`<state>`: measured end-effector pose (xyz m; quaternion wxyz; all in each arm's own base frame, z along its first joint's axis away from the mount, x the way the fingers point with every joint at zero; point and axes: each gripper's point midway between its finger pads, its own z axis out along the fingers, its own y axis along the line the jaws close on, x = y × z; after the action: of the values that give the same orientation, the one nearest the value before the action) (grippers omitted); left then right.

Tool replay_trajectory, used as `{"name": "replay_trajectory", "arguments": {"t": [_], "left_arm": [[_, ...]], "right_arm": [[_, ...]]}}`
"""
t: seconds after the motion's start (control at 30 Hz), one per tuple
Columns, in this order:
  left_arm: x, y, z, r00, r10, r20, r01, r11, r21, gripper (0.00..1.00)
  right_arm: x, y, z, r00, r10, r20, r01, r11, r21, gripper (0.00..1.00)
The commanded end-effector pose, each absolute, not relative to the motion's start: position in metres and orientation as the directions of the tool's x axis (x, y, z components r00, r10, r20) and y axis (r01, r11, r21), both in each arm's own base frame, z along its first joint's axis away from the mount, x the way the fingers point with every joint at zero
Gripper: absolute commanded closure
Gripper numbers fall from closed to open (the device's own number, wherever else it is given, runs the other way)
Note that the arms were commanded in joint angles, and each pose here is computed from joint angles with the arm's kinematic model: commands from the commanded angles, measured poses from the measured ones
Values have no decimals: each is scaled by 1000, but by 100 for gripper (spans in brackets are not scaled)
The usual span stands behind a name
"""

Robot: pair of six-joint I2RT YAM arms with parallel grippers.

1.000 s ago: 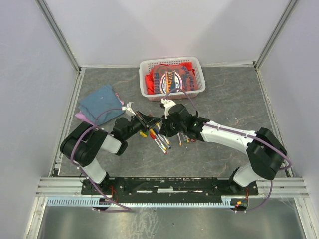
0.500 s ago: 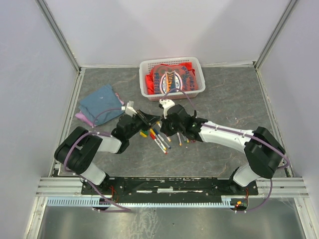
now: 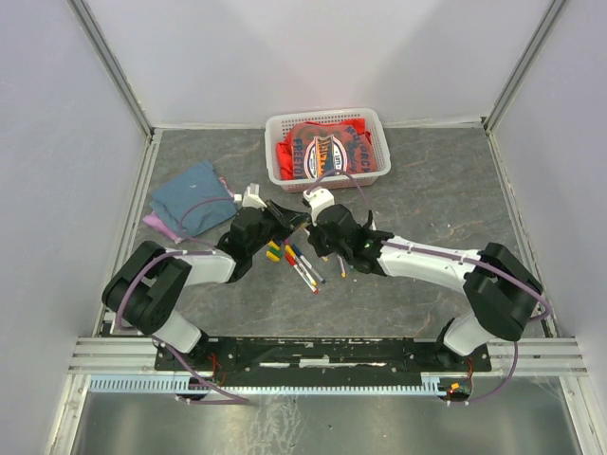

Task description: Open the pen caps

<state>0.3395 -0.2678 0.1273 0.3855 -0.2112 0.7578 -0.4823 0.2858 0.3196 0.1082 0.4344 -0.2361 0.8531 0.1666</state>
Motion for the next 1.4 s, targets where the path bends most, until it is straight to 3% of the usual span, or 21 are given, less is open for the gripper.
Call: {"name": "replay_trajectory", "arguments": {"t": [0.0, 0.17, 0.37, 0.77, 0.87, 1.0, 1.17, 1.37], "left_arm": [[371, -249, 174, -431, -794, -429, 185, 388, -903, 97], [354, -268, 192, -496, -767, -407, 351, 252, -902, 97], [339, -273, 203, -555, -742, -376, 438, 124, -890, 97], [321, -278, 218, -581, -709, -400, 523, 51, -851, 97], [327, -269, 205, -559, -736, -383, 465, 104, -879, 97], [347, -252, 157, -525, -762, -379, 241, 295, -925, 97], [354, -220, 126, -464, -745, -480, 36, 526, -850, 97], [339, -194, 103, -464, -707, -534, -75, 632, -772, 97]], "right_arm": [[270, 295, 96, -575, -260, -776, -510, 855, 90, 99], [262, 308, 118, -598, -144, -788, -546, 793, 270, 99], [257, 313, 132, -634, -53, -772, -565, 713, 415, 99], [252, 307, 146, -669, 45, -742, -568, 613, 549, 99], [258, 295, 142, -651, 20, -758, -552, 673, 492, 99], [271, 274, 130, -623, -28, -782, -504, 779, 374, 99], [279, 263, 118, -624, -75, -778, -464, 837, 291, 99], [282, 276, 103, -643, -100, -759, -428, 869, 248, 99]]}}
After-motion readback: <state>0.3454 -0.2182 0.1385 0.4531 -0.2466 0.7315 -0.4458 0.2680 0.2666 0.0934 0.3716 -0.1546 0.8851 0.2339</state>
